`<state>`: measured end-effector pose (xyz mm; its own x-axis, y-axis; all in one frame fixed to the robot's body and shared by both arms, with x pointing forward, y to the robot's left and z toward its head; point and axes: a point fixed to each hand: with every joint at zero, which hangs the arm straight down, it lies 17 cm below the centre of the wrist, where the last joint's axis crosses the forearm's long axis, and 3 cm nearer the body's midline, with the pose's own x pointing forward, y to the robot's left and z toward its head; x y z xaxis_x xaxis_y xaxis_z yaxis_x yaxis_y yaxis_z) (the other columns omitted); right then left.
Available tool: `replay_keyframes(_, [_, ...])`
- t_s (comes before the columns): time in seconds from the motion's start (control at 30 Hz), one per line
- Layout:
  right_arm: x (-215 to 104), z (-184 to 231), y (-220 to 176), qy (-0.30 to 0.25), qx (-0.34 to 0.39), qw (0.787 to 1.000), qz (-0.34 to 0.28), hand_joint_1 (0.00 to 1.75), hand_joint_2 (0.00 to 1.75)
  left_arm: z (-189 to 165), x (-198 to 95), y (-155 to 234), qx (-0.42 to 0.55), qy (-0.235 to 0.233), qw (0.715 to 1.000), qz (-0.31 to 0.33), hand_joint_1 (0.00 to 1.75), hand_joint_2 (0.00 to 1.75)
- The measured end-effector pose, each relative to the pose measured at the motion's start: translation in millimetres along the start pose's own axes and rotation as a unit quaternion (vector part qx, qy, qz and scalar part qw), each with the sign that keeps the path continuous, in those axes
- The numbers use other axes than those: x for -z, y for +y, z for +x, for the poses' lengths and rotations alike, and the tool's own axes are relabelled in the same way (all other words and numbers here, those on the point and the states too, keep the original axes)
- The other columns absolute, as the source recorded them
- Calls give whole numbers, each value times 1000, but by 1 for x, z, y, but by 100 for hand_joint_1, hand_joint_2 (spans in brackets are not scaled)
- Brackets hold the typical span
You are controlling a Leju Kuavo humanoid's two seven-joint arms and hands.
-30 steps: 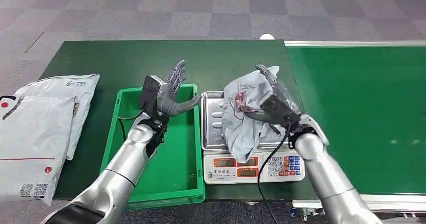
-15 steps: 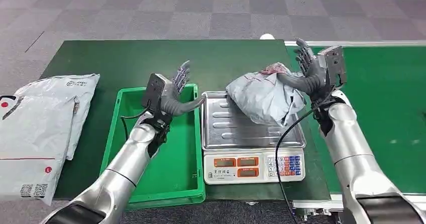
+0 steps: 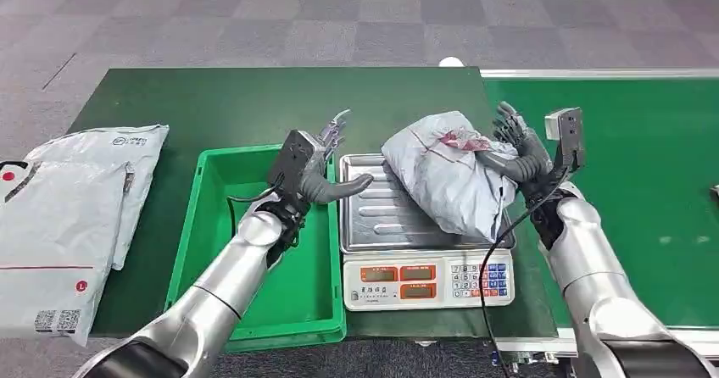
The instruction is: Moved the parcel from conveyor to table for the left to box.
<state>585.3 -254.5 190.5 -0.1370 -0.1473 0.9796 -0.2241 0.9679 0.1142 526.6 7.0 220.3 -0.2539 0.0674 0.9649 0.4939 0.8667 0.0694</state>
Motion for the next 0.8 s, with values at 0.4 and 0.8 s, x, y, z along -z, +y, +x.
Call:
replay_keyframes(0.4, [-60,-31,91,17,35,987,154,0,175,3,8,-11,-7,-5,1000,-18,0,175])
replay_keyframes(0.8, [-96,-26,174,10,10,966,256,0,175,-1,9,-20,-12,7,1000,-22,0,175])
